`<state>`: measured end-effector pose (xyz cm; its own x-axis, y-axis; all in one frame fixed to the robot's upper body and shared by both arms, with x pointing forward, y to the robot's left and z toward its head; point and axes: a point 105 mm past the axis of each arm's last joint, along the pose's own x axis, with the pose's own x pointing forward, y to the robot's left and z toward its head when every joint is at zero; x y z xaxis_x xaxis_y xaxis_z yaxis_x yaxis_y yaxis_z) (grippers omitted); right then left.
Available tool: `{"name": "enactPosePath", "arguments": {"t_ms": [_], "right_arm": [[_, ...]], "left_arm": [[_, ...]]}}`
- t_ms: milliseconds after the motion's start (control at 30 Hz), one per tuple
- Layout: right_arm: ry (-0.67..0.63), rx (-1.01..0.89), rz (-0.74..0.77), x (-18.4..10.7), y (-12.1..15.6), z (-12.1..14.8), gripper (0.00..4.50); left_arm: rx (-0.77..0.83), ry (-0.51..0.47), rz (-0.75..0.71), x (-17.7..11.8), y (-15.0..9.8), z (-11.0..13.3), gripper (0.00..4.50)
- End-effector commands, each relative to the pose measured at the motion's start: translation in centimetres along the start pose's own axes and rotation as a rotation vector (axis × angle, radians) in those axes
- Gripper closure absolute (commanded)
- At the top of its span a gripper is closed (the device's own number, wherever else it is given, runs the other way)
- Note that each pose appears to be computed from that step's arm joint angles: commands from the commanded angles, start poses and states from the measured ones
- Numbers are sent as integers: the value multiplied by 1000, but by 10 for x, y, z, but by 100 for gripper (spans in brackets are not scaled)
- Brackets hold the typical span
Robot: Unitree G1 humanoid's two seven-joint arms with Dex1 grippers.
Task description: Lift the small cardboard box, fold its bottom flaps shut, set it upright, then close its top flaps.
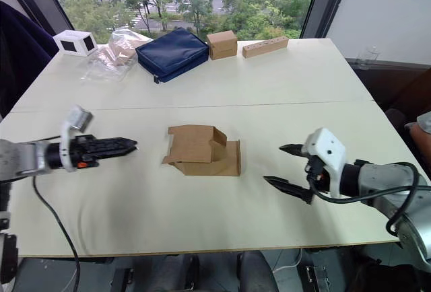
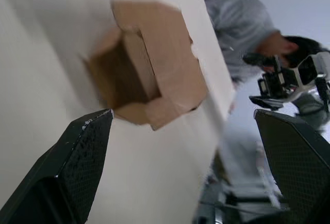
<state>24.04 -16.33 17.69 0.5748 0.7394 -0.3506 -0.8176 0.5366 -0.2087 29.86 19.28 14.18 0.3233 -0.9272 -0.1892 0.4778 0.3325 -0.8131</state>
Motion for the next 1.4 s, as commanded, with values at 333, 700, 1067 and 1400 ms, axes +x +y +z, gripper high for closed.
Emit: {"name": "enactPosePath", "arguments": {"t_ms": [333,700,1067,1400], "right_arm": [[-65,-40,-27,10,26,34,4],[-70,-10,-68,6,22,43,4],[-77,22,-103,5,19,39,0],[-294,164,-163,2,3,52,0]], "left_arm": [[-17,37,-90,53,7,21,0],[-10,118,-174,92,2,23,0],[9,134,-218,98,-3,28,410],[184,76,-300,91,-31,50,445]]}}
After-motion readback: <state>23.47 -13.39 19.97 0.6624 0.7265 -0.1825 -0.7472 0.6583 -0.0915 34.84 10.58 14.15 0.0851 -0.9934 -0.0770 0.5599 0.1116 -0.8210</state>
